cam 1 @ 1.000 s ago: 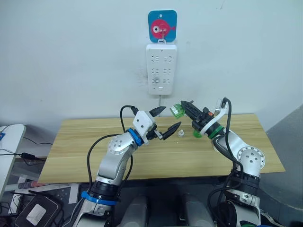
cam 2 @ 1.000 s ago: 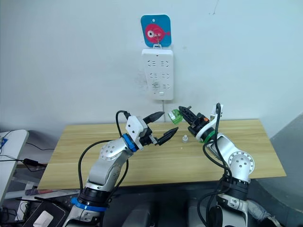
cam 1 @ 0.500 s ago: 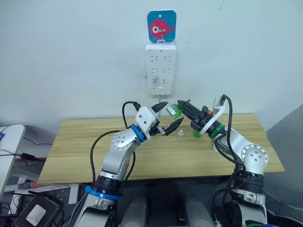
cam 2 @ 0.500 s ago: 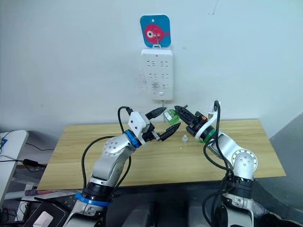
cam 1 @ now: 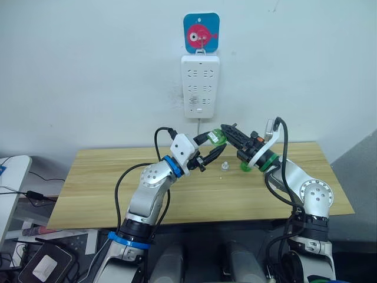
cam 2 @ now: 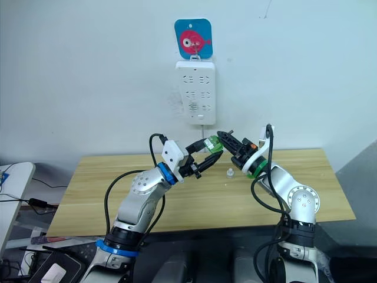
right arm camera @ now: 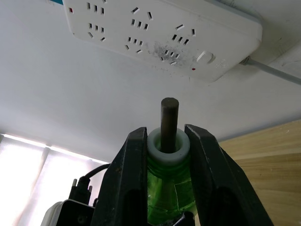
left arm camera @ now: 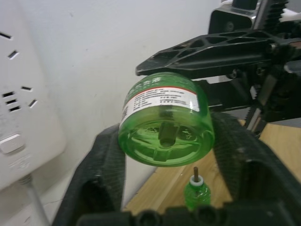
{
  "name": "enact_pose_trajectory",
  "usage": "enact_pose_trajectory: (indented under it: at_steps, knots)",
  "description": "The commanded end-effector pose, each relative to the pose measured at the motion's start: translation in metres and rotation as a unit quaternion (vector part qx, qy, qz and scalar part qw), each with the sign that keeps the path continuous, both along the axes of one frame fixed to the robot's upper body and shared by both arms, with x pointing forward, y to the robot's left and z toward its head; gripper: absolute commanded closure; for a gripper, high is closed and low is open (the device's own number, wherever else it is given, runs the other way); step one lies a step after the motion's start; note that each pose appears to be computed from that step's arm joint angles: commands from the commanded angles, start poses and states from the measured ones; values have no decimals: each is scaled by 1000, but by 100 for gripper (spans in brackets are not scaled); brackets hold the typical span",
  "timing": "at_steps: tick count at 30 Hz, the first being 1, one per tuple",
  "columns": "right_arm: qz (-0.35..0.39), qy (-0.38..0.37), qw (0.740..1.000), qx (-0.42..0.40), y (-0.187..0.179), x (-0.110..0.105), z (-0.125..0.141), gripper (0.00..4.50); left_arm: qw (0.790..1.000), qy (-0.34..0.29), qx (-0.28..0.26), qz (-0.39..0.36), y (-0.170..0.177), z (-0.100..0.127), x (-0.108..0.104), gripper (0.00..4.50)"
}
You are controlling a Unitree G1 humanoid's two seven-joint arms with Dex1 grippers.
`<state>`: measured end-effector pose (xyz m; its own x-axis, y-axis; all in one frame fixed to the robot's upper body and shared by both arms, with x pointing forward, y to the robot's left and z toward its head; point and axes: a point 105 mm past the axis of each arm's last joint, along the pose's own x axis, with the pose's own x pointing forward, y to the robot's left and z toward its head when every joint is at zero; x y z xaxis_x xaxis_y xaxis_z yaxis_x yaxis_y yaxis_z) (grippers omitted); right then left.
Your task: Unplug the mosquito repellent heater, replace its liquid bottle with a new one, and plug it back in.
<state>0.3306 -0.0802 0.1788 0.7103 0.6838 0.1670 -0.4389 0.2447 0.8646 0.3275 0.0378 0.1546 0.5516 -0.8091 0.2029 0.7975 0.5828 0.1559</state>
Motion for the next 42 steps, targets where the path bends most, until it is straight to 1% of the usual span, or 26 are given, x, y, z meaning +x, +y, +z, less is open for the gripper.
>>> enact_pose_trajectory:
  at_steps: [1,7,9,10,12,14,17,19,21,22,23,24,25,26,27,28,32,34,36,38,42]
  knots:
    - [8,-29,1000,8,3,-6,13,368,1000,-25,-11,0,-1,13,-2,226]
    - [15,-29,999,-13,6,-8,10,368,1000,-20,-8,-4,-1,11,-3,226]
    - [17,-33,999,-22,7,-7,10,291,1000,-15,-2,-10,-2,8,-4,226]
    - [21,-36,999,-25,7,-8,10,265,1000,-12,0,-12,-1,6,-4,226]
    - [29,-46,998,-43,7,-10,11,192,1000,-11,0,-12,0,6,-4,226]
    - [32,-58,994,-82,4,-13,7,119,1000,-16,4,-6,2,7,-2,226]
    - [52,-84,984,-150,-8,-26,-1,9,1000,-19,1,5,6,10,2,226]
    - [53,-94,973,-206,-22,-31,-9,3,1000,-18,-2,13,10,11,4,226]
    - [38,-98,957,-270,-39,-32,-22,3,1000,-15,-3,20,13,10,6,226]
    - [14,-94,950,-298,-48,-28,-29,3,1000,-14,-1,22,15,9,6,226]
    - [-27,-80,938,-337,-61,-19,-41,3,1000,-14,0,24,16,8,6,226]
    - [-72,-66,918,-385,-77,-10,-53,3,1000,-13,1,25,17,7,6,226]
    - [-119,-58,884,-449,-95,-1,-68,3,1000,-13,1,25,17,7,6,226]
    - [-147,-66,841,-517,-109,3,-80,3,1000,-12,1,26,17,7,6,226]
    - [-159,-80,811,-558,-117,5,-86,3,1000,-12,1,26,17,7,6,226]
    - [-163,-92,791,-582,-120,6,-91,3,1000,-12,1,26,17,7,7,226]
    - [-232,-47,769,-593,-142,17,-112,3,1000,-11,3,24,16,7,7,226]
    - [-245,-41,759,-601,-146,21,-118,3,1000,-12,5,23,16,7,8,226]
    - [-260,-25,758,-598,-149,25,-125,3,1000,-12,6,24,16,7,9,226]
    - [-270,-7,764,-586,-151,27,-130,3,1000,-13,7,24,17,7,9,226]
    - [-288,28,765,-575,-159,26,-139,3,1000,-11,11,26,20,6,8,226]
